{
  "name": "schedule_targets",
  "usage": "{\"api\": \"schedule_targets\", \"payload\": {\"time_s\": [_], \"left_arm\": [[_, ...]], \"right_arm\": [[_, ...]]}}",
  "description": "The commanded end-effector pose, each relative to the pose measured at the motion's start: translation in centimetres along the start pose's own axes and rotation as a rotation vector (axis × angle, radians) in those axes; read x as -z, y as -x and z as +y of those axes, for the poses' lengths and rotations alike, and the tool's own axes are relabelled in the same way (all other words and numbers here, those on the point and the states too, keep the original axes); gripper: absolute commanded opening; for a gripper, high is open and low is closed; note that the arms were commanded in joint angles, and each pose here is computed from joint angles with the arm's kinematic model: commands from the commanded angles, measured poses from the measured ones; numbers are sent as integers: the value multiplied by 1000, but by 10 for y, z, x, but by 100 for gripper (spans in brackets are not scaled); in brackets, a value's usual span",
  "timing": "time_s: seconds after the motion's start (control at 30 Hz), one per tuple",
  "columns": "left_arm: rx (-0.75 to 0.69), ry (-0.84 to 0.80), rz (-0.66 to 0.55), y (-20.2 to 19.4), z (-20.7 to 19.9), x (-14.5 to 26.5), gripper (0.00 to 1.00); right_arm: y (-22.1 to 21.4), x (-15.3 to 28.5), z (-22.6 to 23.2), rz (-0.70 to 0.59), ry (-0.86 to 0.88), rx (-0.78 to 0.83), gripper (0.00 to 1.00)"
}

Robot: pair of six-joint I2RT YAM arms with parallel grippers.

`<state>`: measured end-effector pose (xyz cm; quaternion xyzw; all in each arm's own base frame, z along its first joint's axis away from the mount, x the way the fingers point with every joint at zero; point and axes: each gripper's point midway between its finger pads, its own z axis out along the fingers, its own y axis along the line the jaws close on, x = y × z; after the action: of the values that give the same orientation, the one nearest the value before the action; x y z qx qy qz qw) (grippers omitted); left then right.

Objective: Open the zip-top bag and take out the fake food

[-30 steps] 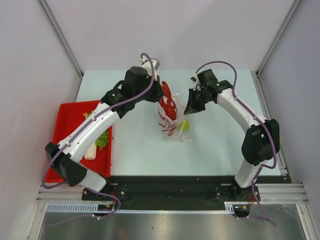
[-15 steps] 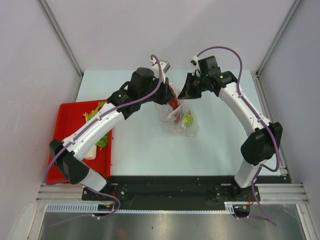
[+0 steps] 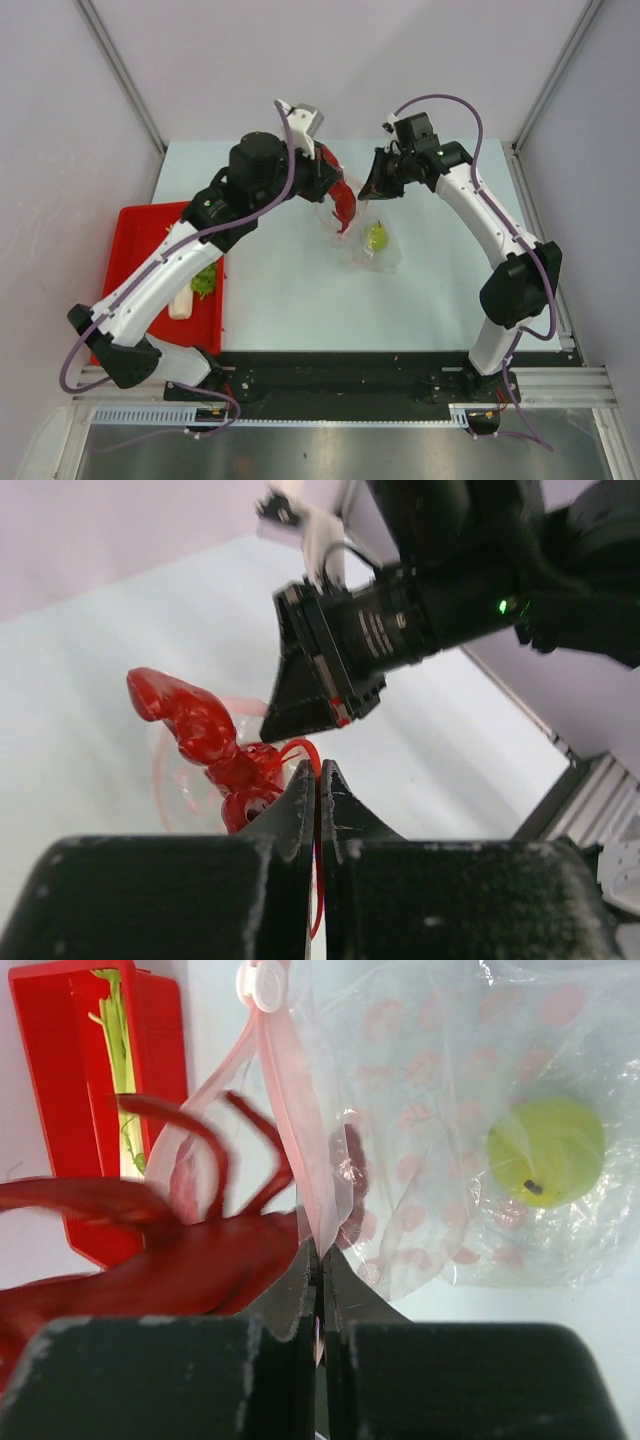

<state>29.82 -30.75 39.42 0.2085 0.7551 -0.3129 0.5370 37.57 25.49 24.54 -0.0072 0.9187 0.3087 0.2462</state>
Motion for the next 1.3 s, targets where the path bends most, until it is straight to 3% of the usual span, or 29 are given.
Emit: {"api": "schedule_targets", "payload": {"time_s": [0.0, 0.3, 0.63, 0.8, 0.9, 1.07, 1.27], "left_arm": [[-1, 40, -302, 90, -5, 48, 0], [-9, 151, -449, 136, 8, 100, 0], [-15, 483, -483, 145, 62, 144, 0], [7, 713, -434, 130, 108, 156, 0], [130, 817, -397, 108, 144, 160, 0], [189, 913, -317, 49, 194, 158, 0], [229, 1087, -291, 29, 251, 188, 0]], "right_arm": [[4, 11, -2, -37, -12, 35, 0], [-1, 7, -19, -18, -31, 17, 0], [-12, 6, -28, 15, -26, 12, 0], [-25, 9, -23, 31, 5, 1, 0], [-31, 11, -24, 44, 6, 2, 0], [-34, 13, -23, 45, 12, 8, 0], [-37, 14, -23, 52, 17, 7, 0]]}}
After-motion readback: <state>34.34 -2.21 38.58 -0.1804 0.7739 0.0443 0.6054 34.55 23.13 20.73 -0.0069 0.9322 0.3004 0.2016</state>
